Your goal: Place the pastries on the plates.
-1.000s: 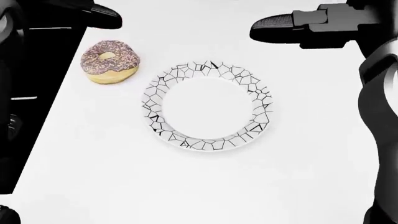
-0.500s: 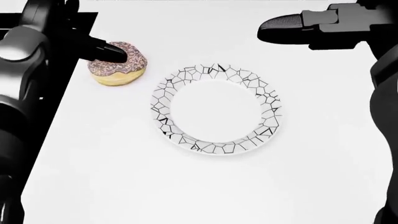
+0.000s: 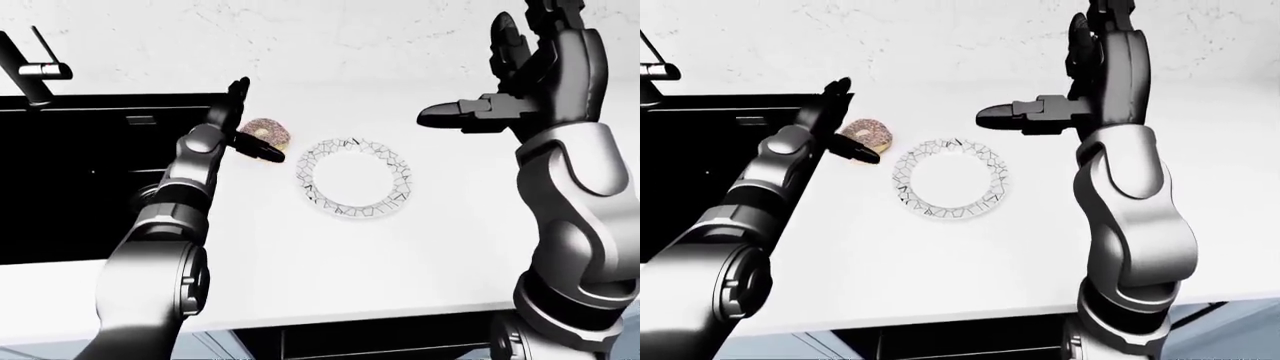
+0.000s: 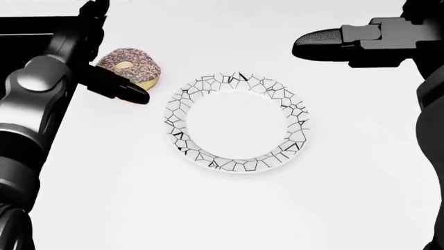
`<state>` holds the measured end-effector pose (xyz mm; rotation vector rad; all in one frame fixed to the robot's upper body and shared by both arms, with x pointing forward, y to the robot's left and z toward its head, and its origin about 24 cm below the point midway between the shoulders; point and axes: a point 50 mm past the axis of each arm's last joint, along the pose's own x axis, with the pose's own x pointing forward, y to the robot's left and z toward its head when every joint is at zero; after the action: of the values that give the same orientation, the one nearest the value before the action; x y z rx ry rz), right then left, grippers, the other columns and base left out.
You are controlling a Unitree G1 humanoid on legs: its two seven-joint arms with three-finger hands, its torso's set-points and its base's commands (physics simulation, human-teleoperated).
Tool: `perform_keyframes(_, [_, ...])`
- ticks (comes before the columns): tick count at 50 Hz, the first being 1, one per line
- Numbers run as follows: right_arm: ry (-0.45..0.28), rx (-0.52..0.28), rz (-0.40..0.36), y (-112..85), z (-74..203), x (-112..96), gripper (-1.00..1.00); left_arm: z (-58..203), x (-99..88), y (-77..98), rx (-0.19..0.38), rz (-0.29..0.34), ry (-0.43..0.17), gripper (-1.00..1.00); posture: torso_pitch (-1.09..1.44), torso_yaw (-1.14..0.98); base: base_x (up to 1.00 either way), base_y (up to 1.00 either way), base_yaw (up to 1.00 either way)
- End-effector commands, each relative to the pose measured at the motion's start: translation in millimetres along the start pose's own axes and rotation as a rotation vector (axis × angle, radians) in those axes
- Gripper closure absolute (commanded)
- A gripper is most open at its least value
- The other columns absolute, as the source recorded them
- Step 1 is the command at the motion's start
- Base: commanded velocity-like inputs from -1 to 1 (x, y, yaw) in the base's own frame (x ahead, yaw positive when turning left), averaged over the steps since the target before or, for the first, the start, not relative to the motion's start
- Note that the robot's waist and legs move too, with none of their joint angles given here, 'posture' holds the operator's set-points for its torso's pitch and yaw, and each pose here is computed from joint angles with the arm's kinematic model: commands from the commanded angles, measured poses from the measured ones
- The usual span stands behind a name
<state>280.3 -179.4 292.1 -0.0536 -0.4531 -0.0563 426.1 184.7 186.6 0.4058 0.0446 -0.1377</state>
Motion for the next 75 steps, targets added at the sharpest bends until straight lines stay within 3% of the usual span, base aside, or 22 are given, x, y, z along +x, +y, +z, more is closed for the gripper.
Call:
perform_keyframes(1, [-0.079, -0.002, -0.006, -1.2, 15.2, 0.3, -1.0, 29.6, 0.5, 10.2, 0.032, 0.038, -0.105, -1.0, 0.0, 0.0, 0.0, 0.0, 0.0])
perform_keyframes(5, [-0.083, -0.004, -0.003, -1.4, 17.1, 1.5, -1.0, 27.3, 0.9, 8.3, 0.048, 0.034, -0.09, -1.0, 0.0, 0.0, 0.0, 0.0, 0.0])
perform_keyframes(11, [-0.083, 0.003, -0.004, -3.1, 17.1, -0.4, -1.0, 23.8, 1.1, 7.7, 0.092, 0.042, -0.07, -0.58, 0.0, 0.0, 0.0, 0.0, 0.0])
perform_keyframes(23, [-0.085, 0.0, -0.005, -3.5, 18.4, -3.3, -1.0, 23.3, 0.8, 9.3, 0.152, 0.052, -0.062, -0.33, 0.0, 0.0, 0.0, 0.0, 0.0])
perform_keyframes(24, [-0.086, 0.002, -0.006, -3.5, 18.6, -3.2, -1.0, 21.6, 0.4, 10.2, 0.218, 0.061, -0.05, -0.27, 0.0, 0.0, 0.0, 0.0, 0.0])
perform_keyframes(31, [-0.087, 0.001, -0.009, -3.7, 18.6, -4.0, -1.0, 19.6, 0.2, 10.2, 0.225, 0.07, -0.05, -0.17, 0.0, 0.0, 0.0, 0.0, 0.0])
perform_keyframes(32, [-0.087, -0.001, -0.009, -3.9, 18.8, -4.2, -1.0, 19.0, 0.0, 10.5, 0.251, 0.072, -0.047, -0.07, 0.0, 0.0, 0.0, 0.0, 0.0])
perform_keyframes(38, [-0.088, -0.001, -0.006, -3.8, 20.3, -4.5, -1.0, 25.6, -0.3, 14.9, 0.249, 0.09, -0.061, 0.12, 0.0, 0.0, 0.0, 0.0, 0.0])
perform_keyframes(40, [-0.089, -0.002, -0.004, -4.2, 21.5, -4.0, -1.0, 37.8, -1.0, 21.0, 0.237, 0.132, -0.11, 0.18, 0.0, 0.0, 0.0, 0.0, 0.0])
perform_keyframes(42, [-0.093, -0.002, -0.003, -4.0, 22.6, -3.1, -1.0, 42.1, -2.1, 26.9, 0.233, 0.168, -0.122, 0.4, 0.0, 0.0, 0.0, 0.0, 0.0])
perform_keyframes(45, [-0.092, -0.001, -0.003, -4.3, 22.6, -3.4, -1.0, 47.7, -2.8, 30.7, 0.238, 0.187, -0.134, 0.51, 0.0, 0.0, 0.0, 0.0, 0.0])
perform_keyframes(47, [-0.097, -0.003, 0.0, -3.4, 24.6, -2.6, -1.0, 54.3, -3.1, 32.5, 0.247, 0.193, -0.147, 0.98, 0.0, 0.0, 0.0, 0.0, 0.0])
perform_keyframes(51, [-0.097, 0.0, -0.001, -3.8, 25.2, -3.4, -1.0, 69.0, -3.5, 33.2, 0.266, 0.191, -0.184, 1.0, 0.0, 0.0, 0.0, 0.0, 0.0])
perform_keyframes(55, [-0.098, -0.002, 0.0, -2.8, 25.3, -2.9, -1.0, 99.3, -3.8, 21.5, 0.279, 0.103, -0.286, 1.0, 0.0, 0.0, 0.0, 0.0, 0.0])
perform_keyframes(57, [-0.097, -0.002, -0.002, -3.4, 25.1, -3.2, -1.0, 117.7, -5.9, 8.1, 0.311, -0.001, -0.384, 1.0, 0.0, 0.0, 0.0, 0.0, 0.0])
perform_keyframes(58, [-0.097, -0.003, -0.002, -3.3, 25.2, -3.5, -1.0, 122.9, -5.6, 5.6, 0.284, -0.008, -0.387, 1.0, 0.0, 0.0, 0.0, 0.0, 0.0])
perform_keyframes(60, [-0.099, -0.003, -0.004, -3.6, 26.2, -3.7, -1.0, 137.8, -8.4, -5.3, 0.279, -0.094, -0.451, 1.0, 0.0, 0.0, 0.0, 0.0, 0.0])
perform_keyframes(63, [-0.098, -0.004, -0.008, -4.6, 25.1, -3.6, -1.0, 149.7, -11.8, -21.6, 0.33, -0.191, -0.524, 1.0, 0.0, 0.0, 0.0, 0.0, 0.0])
perform_keyframes(66, [-0.108, -0.002, -0.022, -7.2, 27.4, -5.0, -1.0, 158.0, -13.9, -38.2, 0.311, -0.272, -0.571, 1.0, 0.0, 0.0, 0.0, 0.0, 0.0])
perform_keyframes(72, [-0.161, 0.002, -0.092, -17.7, 37.5, -4.8, -1.0, 159.3, -15.6, -59.0, 0.328, -0.379, -0.6, 1.0, 0.0, 0.0, 0.0, 0.0, 0.0])
perform_keyframes(73, [-0.165, -0.001, -0.093, -18.3, 38.5, -5.1, -1.0, 156.3, -17.5, -64.6, 0.372, -0.439, -0.615, 1.0, 0.0, 0.0, 0.0, 0.0, 0.0])
perform_keyframes(75, [-0.172, 0.002, -0.099, -20.2, 41.1, -6.4, -1.0, 149.6, -17.5, -71.1, 0.347, -0.488, -0.617, 1.0, 0.0, 0.0, 0.0, 0.0, 0.0])
